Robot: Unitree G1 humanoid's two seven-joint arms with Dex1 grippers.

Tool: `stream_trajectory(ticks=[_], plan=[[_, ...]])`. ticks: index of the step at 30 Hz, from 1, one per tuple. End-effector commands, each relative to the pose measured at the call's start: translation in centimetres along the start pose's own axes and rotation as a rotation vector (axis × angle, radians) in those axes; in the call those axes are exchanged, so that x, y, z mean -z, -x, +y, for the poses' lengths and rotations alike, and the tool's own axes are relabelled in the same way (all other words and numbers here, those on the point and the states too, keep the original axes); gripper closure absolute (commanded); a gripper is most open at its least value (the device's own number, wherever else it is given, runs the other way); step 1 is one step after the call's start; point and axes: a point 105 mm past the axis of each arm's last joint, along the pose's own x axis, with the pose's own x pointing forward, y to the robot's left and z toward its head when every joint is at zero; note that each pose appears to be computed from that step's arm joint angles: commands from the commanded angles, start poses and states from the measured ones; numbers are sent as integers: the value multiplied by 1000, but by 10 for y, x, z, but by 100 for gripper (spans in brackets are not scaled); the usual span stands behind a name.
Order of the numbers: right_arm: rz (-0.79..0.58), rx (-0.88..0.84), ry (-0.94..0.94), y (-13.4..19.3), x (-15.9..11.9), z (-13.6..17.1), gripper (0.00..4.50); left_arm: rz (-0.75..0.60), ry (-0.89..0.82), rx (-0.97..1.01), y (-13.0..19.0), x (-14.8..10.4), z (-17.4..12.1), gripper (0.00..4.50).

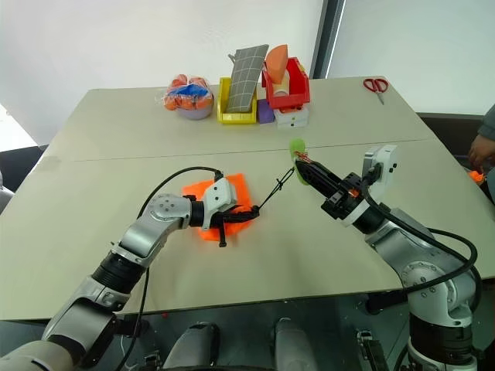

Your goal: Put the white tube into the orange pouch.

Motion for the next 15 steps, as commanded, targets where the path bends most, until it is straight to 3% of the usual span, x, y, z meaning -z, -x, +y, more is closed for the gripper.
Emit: stream_trajectory(ticks=[1,9,12,15], plan=[[-37,-32,25,-2,-9,6,450,-77,-1,-6,4,-17,2,443],[-36,-36,24,-3,-8,7,450,-125,49,47,10,-28,-3,443],[-36,-37,23,-3,-8,7,450,-106,28,26,9,-26,-1,354],[-36,-38,22,-3,-7,8,450,-78,6,19,8,-22,-1,203]])
